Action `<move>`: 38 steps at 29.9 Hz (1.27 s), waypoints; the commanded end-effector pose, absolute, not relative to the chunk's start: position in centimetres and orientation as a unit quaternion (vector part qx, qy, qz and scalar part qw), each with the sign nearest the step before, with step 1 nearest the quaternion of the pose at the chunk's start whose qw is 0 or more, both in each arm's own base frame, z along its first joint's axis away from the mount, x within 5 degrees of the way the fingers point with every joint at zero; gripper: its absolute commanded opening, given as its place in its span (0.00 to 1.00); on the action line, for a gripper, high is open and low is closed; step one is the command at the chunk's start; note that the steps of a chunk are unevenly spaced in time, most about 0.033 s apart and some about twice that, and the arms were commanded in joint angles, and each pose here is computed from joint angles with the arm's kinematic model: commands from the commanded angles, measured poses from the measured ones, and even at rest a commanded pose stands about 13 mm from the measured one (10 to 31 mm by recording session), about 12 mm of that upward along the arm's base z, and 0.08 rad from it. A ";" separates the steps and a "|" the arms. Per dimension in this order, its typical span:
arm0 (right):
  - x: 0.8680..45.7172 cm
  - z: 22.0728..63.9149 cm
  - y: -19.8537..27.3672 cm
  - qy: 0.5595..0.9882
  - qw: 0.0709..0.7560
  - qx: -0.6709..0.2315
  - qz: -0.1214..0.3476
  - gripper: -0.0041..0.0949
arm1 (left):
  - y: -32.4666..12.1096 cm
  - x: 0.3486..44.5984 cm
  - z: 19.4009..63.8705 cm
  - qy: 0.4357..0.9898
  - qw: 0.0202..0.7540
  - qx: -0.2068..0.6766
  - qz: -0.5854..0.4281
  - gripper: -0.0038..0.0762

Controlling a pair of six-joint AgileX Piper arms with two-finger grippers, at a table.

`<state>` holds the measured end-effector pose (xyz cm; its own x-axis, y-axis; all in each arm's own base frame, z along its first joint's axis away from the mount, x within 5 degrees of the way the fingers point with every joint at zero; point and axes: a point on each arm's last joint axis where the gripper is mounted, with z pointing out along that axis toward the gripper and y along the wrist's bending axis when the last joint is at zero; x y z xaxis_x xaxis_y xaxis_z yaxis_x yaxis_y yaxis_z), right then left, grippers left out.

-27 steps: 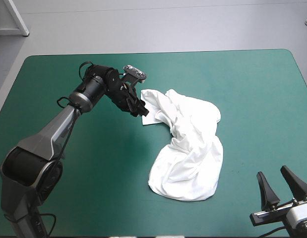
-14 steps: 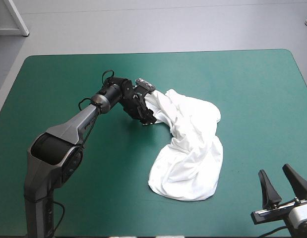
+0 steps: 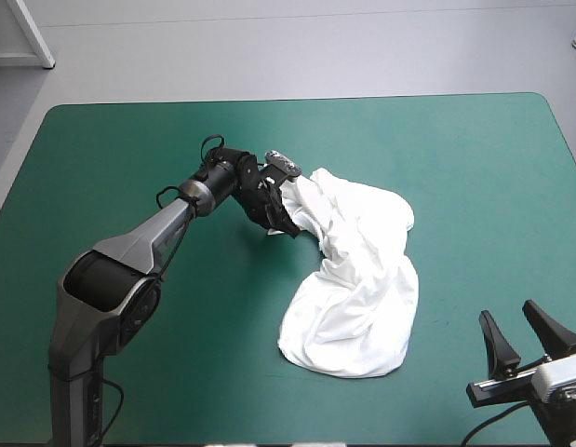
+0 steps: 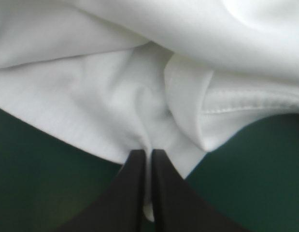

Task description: Fold the cloth

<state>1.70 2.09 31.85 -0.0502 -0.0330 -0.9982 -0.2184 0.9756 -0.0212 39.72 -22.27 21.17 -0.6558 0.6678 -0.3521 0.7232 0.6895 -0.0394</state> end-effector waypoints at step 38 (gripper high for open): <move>15.3 27.9 6.1 0.918 0.315 -0.125 0.206 0.47 | -21.4 39.9 24.5 0.903 0.191 0.383 -0.039 0.07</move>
<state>13.97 5.62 27.44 -0.7924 -0.1395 -0.5938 -0.3720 0.8820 0.2892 40.14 -21.77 21.62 -0.6554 0.6815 -0.3256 0.7123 0.7011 0.0336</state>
